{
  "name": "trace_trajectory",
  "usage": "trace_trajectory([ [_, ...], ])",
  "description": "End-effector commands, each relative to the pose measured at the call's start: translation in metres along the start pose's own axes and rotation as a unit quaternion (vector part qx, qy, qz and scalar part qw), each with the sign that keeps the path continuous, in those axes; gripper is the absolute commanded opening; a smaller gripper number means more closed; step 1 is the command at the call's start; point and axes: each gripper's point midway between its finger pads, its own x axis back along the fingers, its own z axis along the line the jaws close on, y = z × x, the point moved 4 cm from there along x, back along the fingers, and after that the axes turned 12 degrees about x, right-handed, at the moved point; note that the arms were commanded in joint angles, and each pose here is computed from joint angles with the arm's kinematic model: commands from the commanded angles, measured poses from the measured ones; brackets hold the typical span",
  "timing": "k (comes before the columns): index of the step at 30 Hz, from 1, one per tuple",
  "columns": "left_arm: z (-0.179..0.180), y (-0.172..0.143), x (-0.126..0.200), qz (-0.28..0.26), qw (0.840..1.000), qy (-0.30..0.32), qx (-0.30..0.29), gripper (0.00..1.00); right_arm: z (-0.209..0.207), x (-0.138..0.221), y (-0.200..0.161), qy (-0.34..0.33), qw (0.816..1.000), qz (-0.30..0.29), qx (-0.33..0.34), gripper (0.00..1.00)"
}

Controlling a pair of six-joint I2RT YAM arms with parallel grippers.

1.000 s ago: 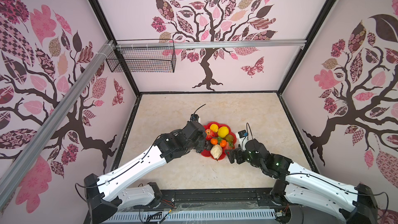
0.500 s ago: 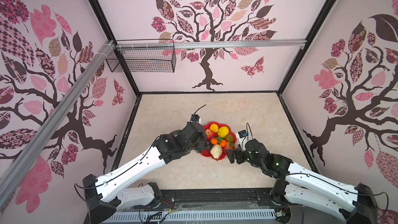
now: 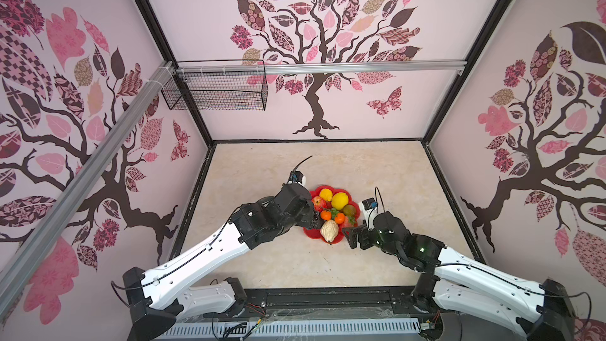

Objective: Arrange fruit in a fruit bowl
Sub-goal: Place the fruits in the fruit bowl.

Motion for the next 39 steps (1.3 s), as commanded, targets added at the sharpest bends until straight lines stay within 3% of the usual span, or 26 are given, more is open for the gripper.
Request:
trace_trajectory([
  [1,-0.011,0.011,0.003,-0.024,0.999,-0.021,0.011,0.0,0.0,0.003,0.007,-0.004,1.0,-0.009,0.0,1.0],
  [20,0.008,0.005,-0.038,-0.038,0.996,0.063,0.047,0.0,0.002,0.003,0.005,0.002,1.0,-0.008,-0.004,1.0],
  [39,0.022,0.011,-0.081,-0.01,0.994,0.081,0.071,0.0,0.004,0.005,0.008,0.01,1.0,-0.012,-0.01,1.0],
])
